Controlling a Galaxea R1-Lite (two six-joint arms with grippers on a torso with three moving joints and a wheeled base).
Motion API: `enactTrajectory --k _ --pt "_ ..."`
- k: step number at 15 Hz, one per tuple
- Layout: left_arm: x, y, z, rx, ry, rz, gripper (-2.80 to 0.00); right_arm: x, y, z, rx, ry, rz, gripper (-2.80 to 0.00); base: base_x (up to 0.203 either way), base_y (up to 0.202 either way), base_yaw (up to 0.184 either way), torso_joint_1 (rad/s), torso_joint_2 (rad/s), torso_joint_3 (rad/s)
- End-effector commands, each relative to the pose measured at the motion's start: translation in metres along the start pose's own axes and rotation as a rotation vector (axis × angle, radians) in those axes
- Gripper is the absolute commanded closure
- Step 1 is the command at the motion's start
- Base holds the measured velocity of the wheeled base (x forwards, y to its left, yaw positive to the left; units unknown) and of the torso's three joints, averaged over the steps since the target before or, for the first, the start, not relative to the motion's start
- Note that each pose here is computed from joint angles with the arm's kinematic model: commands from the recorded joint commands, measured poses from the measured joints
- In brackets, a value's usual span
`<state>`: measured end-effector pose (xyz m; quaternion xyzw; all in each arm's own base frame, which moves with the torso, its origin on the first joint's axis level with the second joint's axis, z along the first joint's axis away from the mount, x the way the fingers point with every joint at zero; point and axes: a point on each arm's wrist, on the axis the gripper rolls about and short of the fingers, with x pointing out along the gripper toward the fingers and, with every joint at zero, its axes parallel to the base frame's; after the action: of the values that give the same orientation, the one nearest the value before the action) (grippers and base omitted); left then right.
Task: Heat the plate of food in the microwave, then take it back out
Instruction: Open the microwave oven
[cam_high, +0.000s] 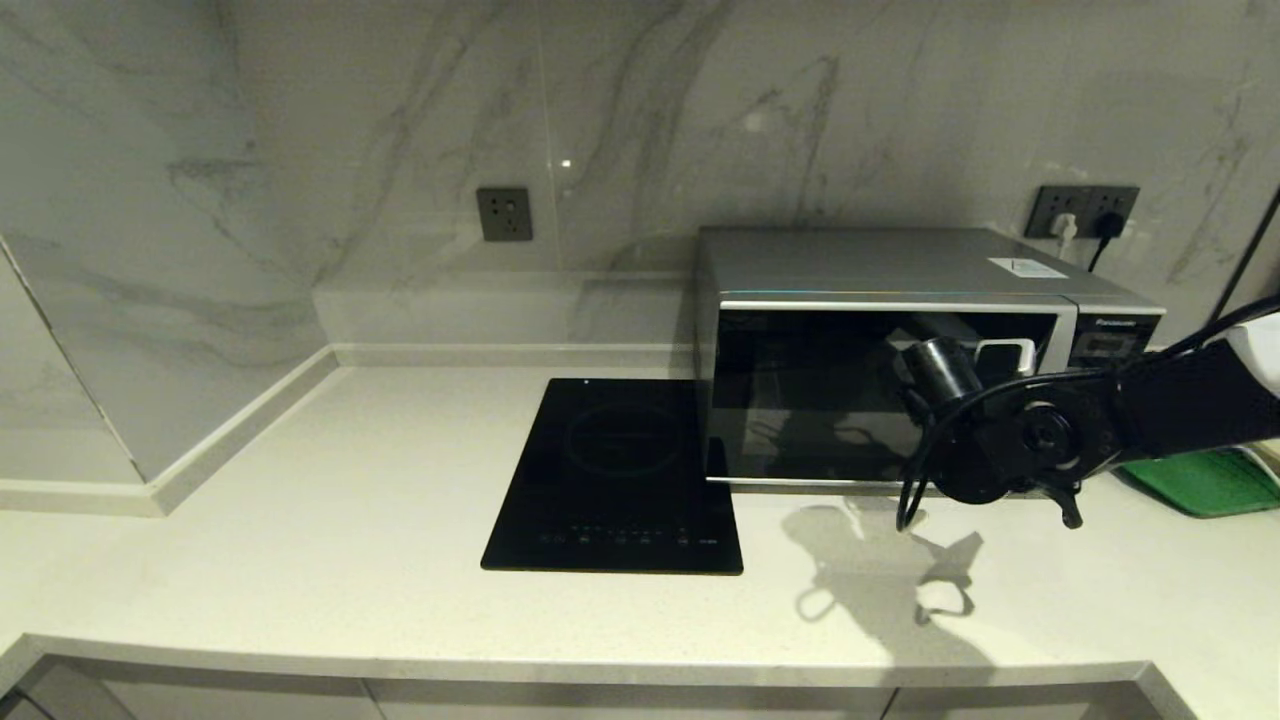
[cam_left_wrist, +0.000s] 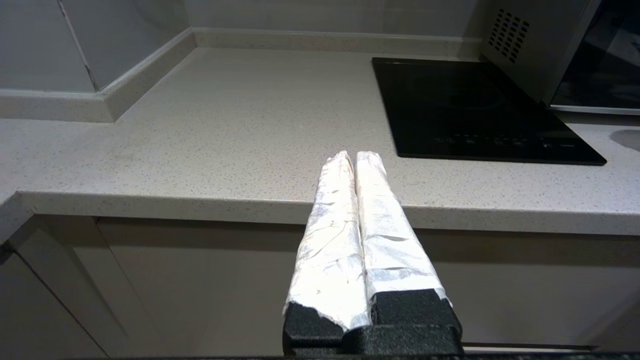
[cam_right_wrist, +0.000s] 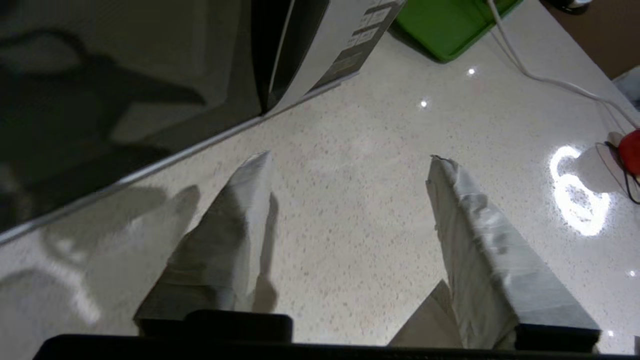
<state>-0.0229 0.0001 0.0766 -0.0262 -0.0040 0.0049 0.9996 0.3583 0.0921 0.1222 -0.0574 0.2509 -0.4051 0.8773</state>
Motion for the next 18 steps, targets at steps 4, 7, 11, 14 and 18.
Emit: enactTrajectory --k 4,7,11,14,18 --pt "0.0 0.0 0.0 0.0 0.0 0.001 0.0 0.035 -0.001 0.013 0.058 0.004 -0.089 -2.8 0.0 0.0 0.0 0.0 0.0 0.0" --pt "0.0 0.0 0.0 0.0 0.0 0.001 0.0 0.044 0.002 0.02 0.081 0.0 -0.099 -2.8 0.0 0.0 0.0 0.0 0.0 0.0" --pt "0.0 0.0 0.0 -0.001 0.0 0.001 0.0 0.055 0.009 0.028 0.106 -0.007 -0.111 -2.8 0.0 0.0 0.0 0.0 0.0 0.0" --pt "0.0 0.0 0.0 0.0 0.0 0.001 0.0 0.071 0.008 0.032 0.129 -0.004 -0.138 -2.8 0.0 0.0 0.0 0.0 0.0 0.0" --pt "0.0 0.0 0.0 -0.001 0.0 0.001 0.0 0.084 -0.001 0.036 0.157 0.003 -0.17 -2.8 0.0 0.0 0.0 0.0 0.0 0.0"
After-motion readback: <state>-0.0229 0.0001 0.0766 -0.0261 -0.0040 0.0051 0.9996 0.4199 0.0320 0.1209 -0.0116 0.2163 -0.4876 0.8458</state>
